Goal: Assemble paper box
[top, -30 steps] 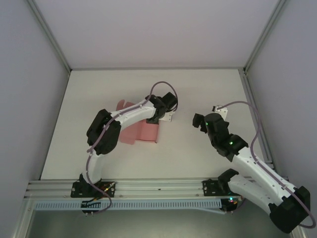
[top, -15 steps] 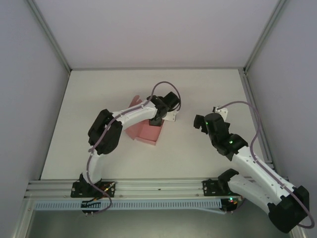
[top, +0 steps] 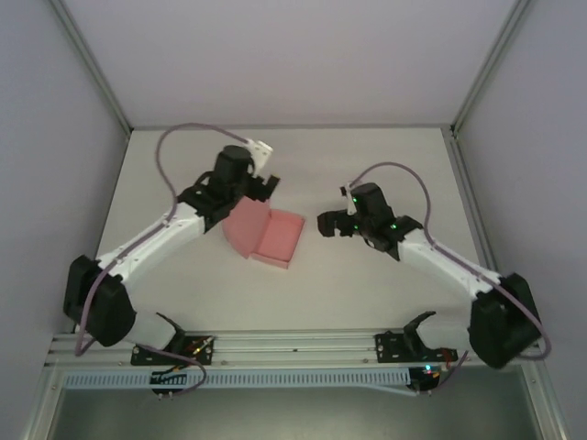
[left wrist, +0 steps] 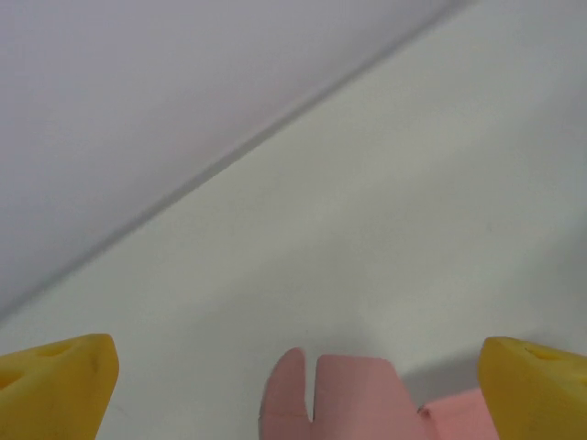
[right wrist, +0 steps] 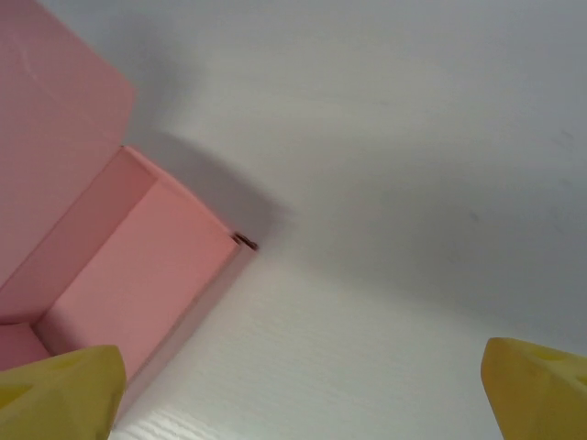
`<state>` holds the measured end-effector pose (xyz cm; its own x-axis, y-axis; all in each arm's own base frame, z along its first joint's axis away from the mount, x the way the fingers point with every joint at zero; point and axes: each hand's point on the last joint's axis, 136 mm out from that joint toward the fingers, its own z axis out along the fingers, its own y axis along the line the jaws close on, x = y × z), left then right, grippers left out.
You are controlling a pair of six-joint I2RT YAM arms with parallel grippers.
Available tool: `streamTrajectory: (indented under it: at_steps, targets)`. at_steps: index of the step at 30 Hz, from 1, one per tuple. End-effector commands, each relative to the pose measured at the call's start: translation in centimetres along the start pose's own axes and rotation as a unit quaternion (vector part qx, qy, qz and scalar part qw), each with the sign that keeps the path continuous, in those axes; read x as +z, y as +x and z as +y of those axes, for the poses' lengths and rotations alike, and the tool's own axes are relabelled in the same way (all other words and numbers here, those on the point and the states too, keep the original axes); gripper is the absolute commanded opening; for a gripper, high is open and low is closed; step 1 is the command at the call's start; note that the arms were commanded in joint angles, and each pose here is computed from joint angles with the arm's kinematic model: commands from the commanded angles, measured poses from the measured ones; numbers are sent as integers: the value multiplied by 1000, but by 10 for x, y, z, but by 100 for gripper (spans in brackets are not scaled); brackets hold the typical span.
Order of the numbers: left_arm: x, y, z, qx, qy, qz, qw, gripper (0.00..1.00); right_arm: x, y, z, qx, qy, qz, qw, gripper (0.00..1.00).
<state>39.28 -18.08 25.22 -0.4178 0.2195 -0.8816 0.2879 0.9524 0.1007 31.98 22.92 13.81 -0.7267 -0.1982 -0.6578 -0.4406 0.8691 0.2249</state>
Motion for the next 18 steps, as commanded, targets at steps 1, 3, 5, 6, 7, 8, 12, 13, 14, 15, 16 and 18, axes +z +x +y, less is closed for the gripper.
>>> streamTrajectory:
  at_steps: [1,3,5,6,7,8,12,13,14,15,16,18]
  targets:
    - [-6,26,18,-199,5,14,980,100,28,-2,40,-109,-80,52,989,100]
    - [-12,39,28,-230,2,24,973,100,49,-3,47,-134,-87,84,984,100]
    - [-18,50,36,-242,-8,29,970,100,70,-4,52,-147,-90,113,978,100]
    - [-20,54,40,-244,-11,29,969,100,79,-4,53,-149,-88,123,977,99]
    - [-22,58,43,-246,-16,30,969,100,88,-4,55,-149,-88,133,976,98]
    - [-24,62,47,-247,-23,33,968,100,96,-3,55,-145,-90,140,975,97]
    - [-27,72,57,-249,-42,38,967,100,119,0,60,-128,-90,154,976,88]
    - [-27,73,58,-248,-45,39,967,100,124,1,60,-124,-87,156,976,84]
    - [-28,74,59,-247,-46,40,967,100,127,0,60,-120,-80,155,977,82]
    - [-28,73,60,-247,-49,39,967,100,130,-1,57,-116,-68,151,979,76]
    - [-29,72,61,-247,-49,37,967,100,133,-2,55,-113,-56,149,981,69]
    - [-30,70,61,-246,-48,33,968,100,137,-2,48,-100,-25,146,984,52]
